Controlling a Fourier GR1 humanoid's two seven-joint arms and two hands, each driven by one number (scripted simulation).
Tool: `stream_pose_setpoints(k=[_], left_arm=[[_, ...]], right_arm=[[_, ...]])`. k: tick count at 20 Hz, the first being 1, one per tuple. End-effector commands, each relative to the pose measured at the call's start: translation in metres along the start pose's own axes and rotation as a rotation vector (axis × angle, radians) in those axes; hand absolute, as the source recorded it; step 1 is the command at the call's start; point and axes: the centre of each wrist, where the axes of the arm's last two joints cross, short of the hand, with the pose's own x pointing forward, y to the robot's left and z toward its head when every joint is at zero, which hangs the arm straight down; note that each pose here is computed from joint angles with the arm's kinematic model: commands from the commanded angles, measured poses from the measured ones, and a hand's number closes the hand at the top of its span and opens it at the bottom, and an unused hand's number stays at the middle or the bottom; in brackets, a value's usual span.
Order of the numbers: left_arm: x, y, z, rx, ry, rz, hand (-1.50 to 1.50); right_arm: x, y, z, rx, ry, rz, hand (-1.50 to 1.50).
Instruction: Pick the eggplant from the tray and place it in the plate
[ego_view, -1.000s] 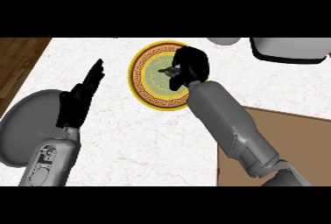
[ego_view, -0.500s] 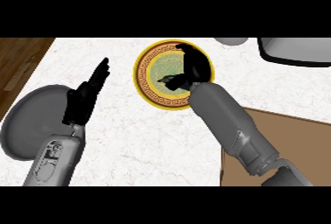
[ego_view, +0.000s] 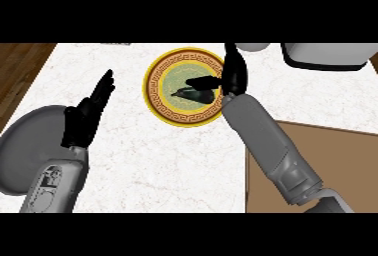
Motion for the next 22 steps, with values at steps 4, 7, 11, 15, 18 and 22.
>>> stream_pose_setpoints(k=[4, 7, 11, 15, 18, 22], left_arm=[[-0.009, -0.001, 0.005, 0.054, 0.032, 0.001, 0.00], [-0.022, 0.020, 0.010, 0.065, 0.042, 0.018, 0.00], [-0.006, 0.006, 0.013, 0.077, 0.033, 0.007, 0.00], [-0.020, 0.018, 0.023, 0.056, 0.052, 0.021, 0.00], [-0.013, 0.017, 0.036, 0.046, 0.032, 0.021, 0.00], [-0.006, 0.027, 0.007, 0.043, 0.038, 0.006, 0.00]], right_arm=[[-0.038, -0.029, -0.003, -0.128, 0.032, -0.128, -1.50], [-0.062, -0.065, -0.004, -0.114, 0.026, -0.154, -1.50], [-0.089, -0.079, 0.019, -0.078, 0.022, -0.133, -1.50], [-0.112, -0.116, 0.014, -0.048, 0.031, -0.118, -1.50], [-0.117, -0.124, 0.007, -0.072, 0.043, -0.149, -1.50], [-0.138, -0.142, 0.003, -0.078, 0.023, -0.162, -1.50]])
